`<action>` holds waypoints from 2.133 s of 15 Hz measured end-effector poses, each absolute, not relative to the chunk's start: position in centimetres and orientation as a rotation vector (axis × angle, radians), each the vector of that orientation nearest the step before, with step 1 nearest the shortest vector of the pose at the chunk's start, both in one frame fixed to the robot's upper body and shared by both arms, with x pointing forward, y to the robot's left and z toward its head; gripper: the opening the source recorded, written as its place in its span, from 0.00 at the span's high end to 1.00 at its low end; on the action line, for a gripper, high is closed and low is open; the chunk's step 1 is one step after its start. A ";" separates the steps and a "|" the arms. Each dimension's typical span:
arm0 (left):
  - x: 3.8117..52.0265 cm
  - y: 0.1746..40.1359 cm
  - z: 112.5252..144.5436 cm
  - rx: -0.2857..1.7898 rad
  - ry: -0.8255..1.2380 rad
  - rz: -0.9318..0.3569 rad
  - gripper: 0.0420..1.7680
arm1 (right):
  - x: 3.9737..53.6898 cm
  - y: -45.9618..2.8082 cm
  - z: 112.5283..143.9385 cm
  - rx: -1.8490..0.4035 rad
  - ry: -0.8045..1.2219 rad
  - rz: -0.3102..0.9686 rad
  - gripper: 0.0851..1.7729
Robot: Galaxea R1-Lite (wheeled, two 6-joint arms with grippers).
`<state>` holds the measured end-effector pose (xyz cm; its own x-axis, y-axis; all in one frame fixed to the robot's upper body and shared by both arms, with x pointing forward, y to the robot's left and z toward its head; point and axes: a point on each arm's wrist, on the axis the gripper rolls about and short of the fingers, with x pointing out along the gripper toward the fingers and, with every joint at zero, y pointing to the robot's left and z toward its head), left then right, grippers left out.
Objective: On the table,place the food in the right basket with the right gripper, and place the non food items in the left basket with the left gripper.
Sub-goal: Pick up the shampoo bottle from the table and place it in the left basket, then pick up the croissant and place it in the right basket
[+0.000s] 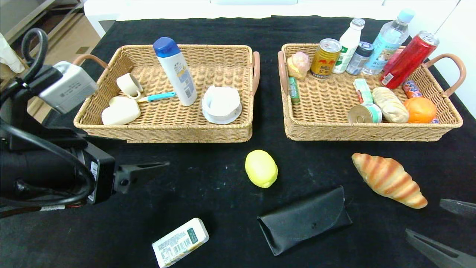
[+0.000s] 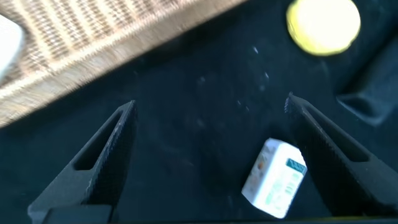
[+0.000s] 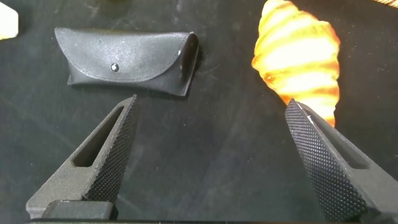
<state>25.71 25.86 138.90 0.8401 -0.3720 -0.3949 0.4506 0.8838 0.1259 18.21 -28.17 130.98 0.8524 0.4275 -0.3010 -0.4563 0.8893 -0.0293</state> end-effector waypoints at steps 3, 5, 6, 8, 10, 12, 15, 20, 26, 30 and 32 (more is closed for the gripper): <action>25.3 26.2 137.9 0.216 0.400 -0.436 0.04 | 18.3 -28.1 131.0 -0.116 0.301 0.464 0.04; 24.8 26.4 137.5 0.214 0.410 -0.449 0.04 | 18.4 -28.1 130.9 -0.137 0.336 0.459 0.04; 24.6 26.5 137.3 0.207 0.414 -0.465 0.04 | 18.4 -28.1 131.1 -0.142 0.348 0.457 0.04; 24.3 26.6 137.2 0.195 0.415 -0.469 0.04 | 18.7 -28.0 131.8 -0.149 0.373 0.445 0.04; 24.2 26.7 137.2 0.194 0.412 -0.469 0.04 | 19.1 -27.8 132.6 -0.163 0.414 0.434 0.04; 24.1 26.7 137.2 0.194 0.410 -0.471 0.03 | 20.1 -27.6 133.4 -0.180 0.455 0.392 0.04; 24.2 26.7 137.2 0.196 0.411 -0.474 0.03 | 22.0 -27.1 134.6 -0.224 0.557 0.341 0.04; 24.2 26.6 137.1 0.198 0.415 -0.492 0.03 | 25.7 -26.7 136.0 -0.302 0.712 0.276 0.04; 24.1 26.7 137.2 0.197 0.411 -0.490 0.03 | 30.0 -26.0 135.2 -0.319 0.796 0.242 0.04; 24.1 26.7 137.2 0.196 0.410 -0.489 0.03 | 31.4 -25.7 135.5 -0.318 0.797 0.233 0.04; 24.1 26.7 137.2 0.197 0.410 -0.489 0.03 | 31.9 -25.9 135.3 -0.314 0.805 0.220 0.04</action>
